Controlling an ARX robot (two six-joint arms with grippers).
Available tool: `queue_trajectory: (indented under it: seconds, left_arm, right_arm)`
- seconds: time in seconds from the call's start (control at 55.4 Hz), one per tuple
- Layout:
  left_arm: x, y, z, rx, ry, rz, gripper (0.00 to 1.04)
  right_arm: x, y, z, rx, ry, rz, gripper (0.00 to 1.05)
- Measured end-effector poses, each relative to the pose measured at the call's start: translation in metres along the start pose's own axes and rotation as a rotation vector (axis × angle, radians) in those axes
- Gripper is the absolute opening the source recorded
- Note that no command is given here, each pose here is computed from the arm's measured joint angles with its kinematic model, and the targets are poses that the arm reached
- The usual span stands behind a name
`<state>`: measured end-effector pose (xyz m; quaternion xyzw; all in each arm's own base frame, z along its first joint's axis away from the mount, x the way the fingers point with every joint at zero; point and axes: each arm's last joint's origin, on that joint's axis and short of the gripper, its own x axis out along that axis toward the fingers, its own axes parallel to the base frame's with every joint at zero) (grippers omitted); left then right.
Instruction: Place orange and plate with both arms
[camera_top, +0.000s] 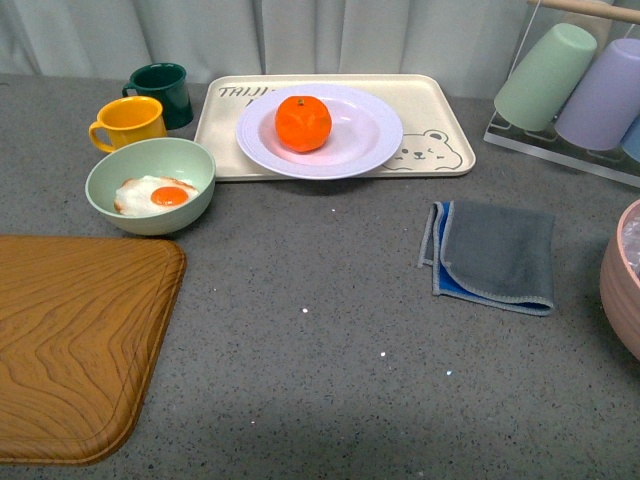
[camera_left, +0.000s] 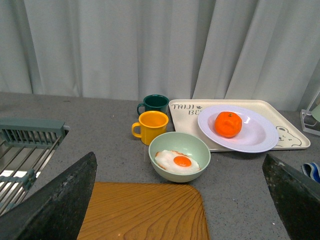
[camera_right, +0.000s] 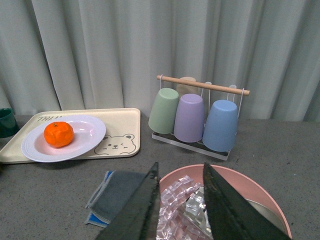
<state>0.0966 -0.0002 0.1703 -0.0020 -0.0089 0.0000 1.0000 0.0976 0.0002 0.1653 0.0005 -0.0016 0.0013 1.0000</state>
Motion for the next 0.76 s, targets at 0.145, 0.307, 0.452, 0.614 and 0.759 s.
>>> queue_trajectory:
  seconds: [0.145,0.307,0.452,0.614,0.759]
  left_arm:
    - [0.0,0.0,0.0,0.0,0.0,0.0,0.98]
    - [0.0,0.0,0.0,0.0,0.0,0.0,0.98]
    - [0.0,0.0,0.0,0.0,0.0,0.0,0.98]
    - [0.0,0.0,0.0,0.0,0.0,0.0,0.98]
    - [0.0,0.0,0.0,0.0,0.0,0.0,0.98]
  right_arm:
    - [0.0,0.0,0.0,0.0,0.0,0.0,0.59]
    - [0.0,0.0,0.0,0.0,0.0,0.0,0.89]
    - [0.0,0.0,0.0,0.001,0.0,0.0,0.94]
    - [0.0,0.0,0.0,0.001,0.0,0.0,0.95]
    - [0.0,0.0,0.0,0.001,0.0,0.0,0.95]
